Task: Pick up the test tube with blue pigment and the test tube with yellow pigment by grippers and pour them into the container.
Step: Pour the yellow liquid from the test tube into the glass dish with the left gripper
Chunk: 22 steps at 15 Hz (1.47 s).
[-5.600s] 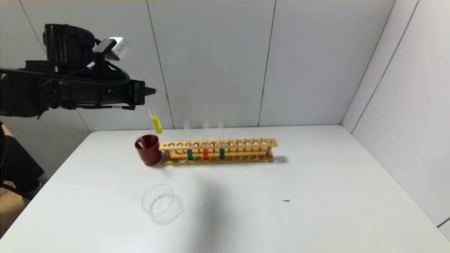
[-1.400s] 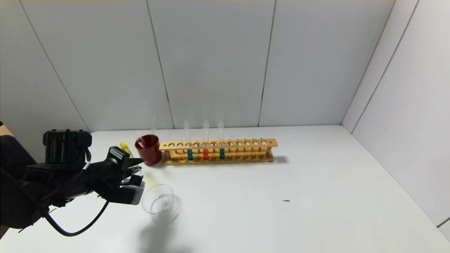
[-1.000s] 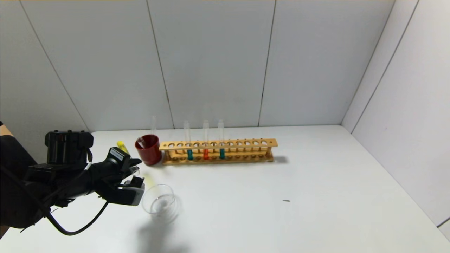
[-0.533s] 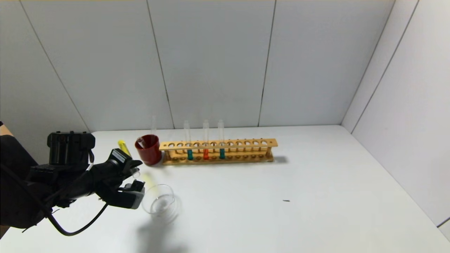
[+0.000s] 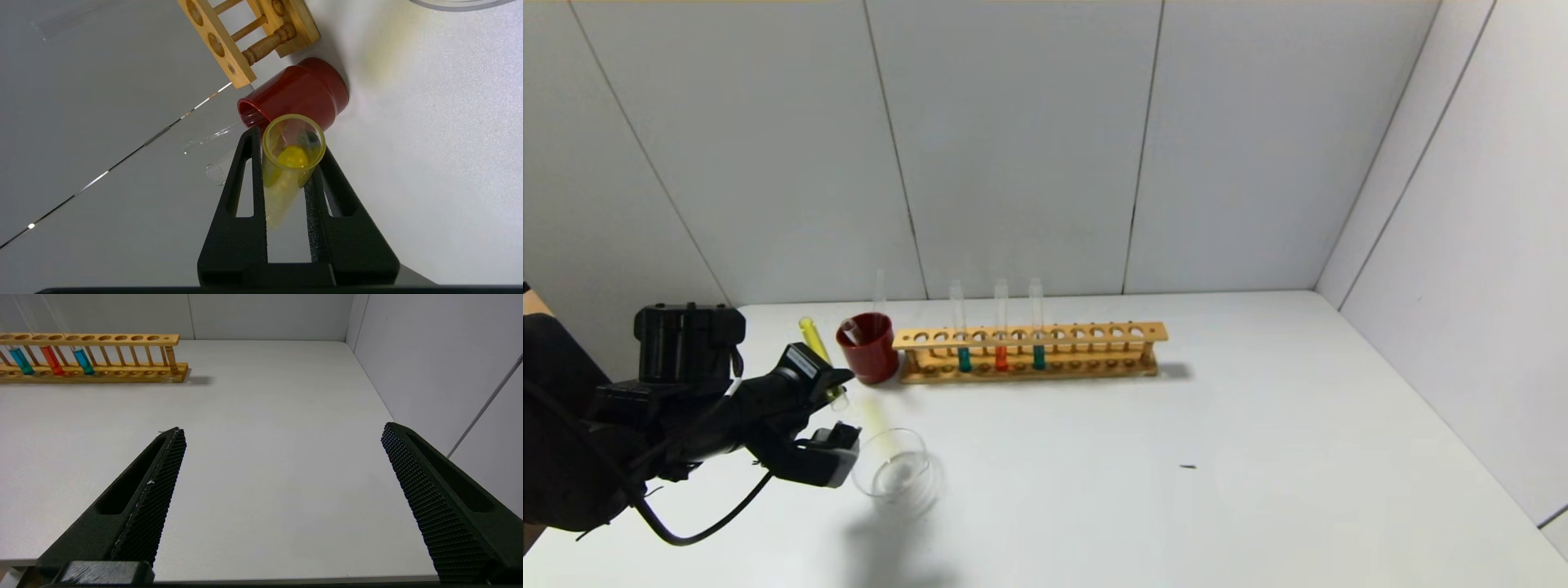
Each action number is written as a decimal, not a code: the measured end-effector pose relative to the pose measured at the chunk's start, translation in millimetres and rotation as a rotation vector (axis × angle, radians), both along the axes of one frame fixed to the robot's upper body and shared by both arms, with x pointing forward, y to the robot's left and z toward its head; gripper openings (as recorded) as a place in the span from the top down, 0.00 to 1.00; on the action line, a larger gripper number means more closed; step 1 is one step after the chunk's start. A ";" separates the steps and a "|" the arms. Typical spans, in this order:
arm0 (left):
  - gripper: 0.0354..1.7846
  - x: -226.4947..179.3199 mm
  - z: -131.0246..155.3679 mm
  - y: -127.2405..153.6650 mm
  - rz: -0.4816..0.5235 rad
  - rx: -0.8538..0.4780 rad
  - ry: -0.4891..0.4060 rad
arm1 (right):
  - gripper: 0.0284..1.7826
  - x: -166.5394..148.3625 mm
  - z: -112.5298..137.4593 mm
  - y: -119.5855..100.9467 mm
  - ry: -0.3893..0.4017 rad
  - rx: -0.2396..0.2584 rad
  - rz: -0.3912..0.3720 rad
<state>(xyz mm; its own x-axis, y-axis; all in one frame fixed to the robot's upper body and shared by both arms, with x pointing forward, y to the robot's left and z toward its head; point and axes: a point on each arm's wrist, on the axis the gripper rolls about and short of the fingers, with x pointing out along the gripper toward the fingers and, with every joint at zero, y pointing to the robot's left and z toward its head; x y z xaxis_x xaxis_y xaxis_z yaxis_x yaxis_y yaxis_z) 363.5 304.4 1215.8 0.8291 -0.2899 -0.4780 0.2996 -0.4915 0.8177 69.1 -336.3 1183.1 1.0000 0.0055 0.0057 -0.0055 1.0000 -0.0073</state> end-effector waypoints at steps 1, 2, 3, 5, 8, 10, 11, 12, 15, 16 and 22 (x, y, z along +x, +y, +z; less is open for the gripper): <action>0.84 -0.1 -0.1 0.1 -0.004 0.011 -0.003 | 0.02 0.0 0.0 0.0 0.000 0.000 0.000; 0.84 -0.2 -0.2 0.0 -0.008 0.022 -0.006 | 0.02 0.0 0.0 0.0 0.000 0.000 0.000; 0.84 -0.7 -0.8 -0.7 -0.010 0.035 -0.007 | 0.02 0.0 0.0 0.0 0.000 0.000 0.000; 0.84 -1.6 -1.8 -2.3 -0.003 0.047 -0.004 | 0.02 0.0 0.0 0.0 0.000 0.000 0.000; 0.84 -2.4 -2.5 -6.3 0.005 0.063 -0.002 | 0.02 0.0 0.0 0.0 0.000 0.000 0.000; 0.84 -2.5 -3.1 -8.6 0.007 0.070 -0.001 | 0.02 0.0 0.0 0.0 0.000 0.000 0.000; 0.84 -2.4 -3.4 -9.1 0.007 0.072 -0.001 | 0.02 0.0 0.0 0.0 0.000 0.000 0.000; 0.84 -2.0 -3.9 -9.6 0.006 0.072 0.001 | 0.02 0.0 0.0 0.0 0.000 0.000 0.000; 0.84 -1.4 -4.8 -11.0 0.001 0.074 0.003 | 0.02 0.0 0.0 0.0 0.000 0.000 0.000; 0.84 -1.6 -5.1 -12.4 -0.003 0.075 0.003 | 0.02 0.0 0.0 0.0 0.000 0.000 0.000; 0.84 -0.4 -3.0 -14.7 -0.018 0.122 -0.040 | 0.02 0.0 0.0 0.0 0.000 0.000 0.000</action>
